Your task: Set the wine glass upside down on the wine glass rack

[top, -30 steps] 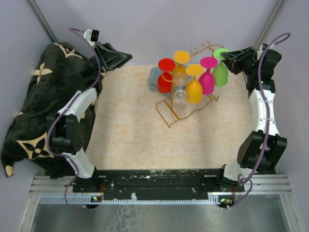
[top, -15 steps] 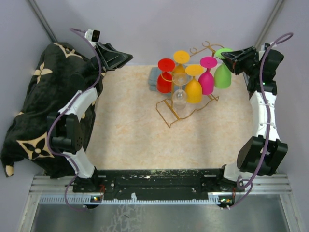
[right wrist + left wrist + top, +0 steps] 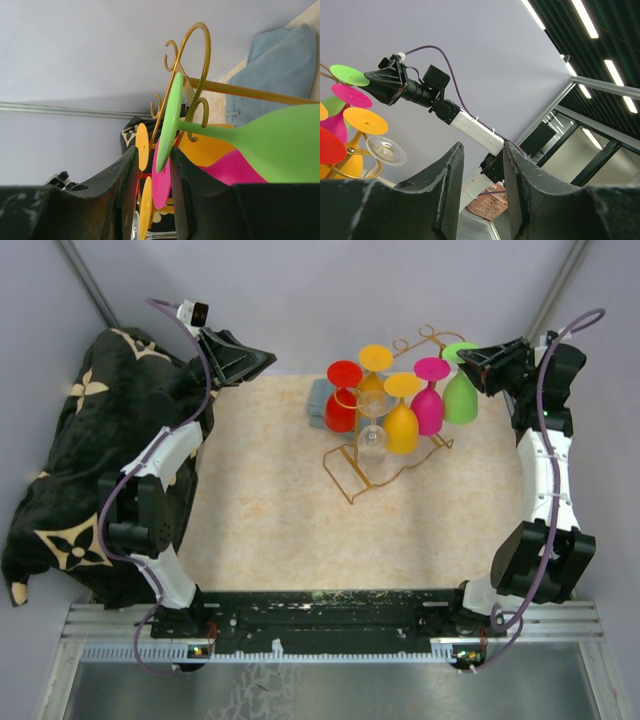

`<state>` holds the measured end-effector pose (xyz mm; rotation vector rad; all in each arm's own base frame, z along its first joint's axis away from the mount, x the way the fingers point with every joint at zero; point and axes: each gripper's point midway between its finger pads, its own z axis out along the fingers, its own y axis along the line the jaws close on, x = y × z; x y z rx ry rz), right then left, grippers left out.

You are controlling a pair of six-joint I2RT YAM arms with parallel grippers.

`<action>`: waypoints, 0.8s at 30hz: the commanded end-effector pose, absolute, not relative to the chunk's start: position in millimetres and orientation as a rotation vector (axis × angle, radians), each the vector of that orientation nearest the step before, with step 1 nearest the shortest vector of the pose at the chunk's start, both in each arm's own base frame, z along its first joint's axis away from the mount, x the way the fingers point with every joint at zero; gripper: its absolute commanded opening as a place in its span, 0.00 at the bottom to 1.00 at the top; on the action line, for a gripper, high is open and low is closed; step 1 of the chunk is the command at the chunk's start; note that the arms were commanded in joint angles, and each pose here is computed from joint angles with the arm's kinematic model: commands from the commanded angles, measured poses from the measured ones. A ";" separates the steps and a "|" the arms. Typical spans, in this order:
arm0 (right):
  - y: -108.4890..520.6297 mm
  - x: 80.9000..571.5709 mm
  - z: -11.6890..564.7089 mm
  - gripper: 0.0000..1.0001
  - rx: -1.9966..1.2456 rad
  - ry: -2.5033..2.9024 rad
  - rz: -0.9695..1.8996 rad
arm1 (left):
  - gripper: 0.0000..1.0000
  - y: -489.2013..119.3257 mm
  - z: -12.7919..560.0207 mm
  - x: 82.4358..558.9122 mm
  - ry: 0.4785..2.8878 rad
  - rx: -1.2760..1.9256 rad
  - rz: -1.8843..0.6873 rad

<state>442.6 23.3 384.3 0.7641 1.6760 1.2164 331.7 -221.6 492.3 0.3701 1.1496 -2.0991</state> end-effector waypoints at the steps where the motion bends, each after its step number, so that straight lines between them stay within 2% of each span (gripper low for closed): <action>1: 24.0 446.0 392.8 0.31 0.697 1.653 1.220 | 0.43 -220.2 499.3 306.3 1.023 0.536 -2.039; 10: 25.5 449.0 386.6 0.29 0.704 1.661 1.241 | 0.43 -220.6 497.7 307.5 1.027 0.536 -2.040; 24: 28.3 434.2 379.5 0.33 0.713 1.696 1.214 | 0.43 -221.0 495.8 309.3 1.024 0.538 -2.045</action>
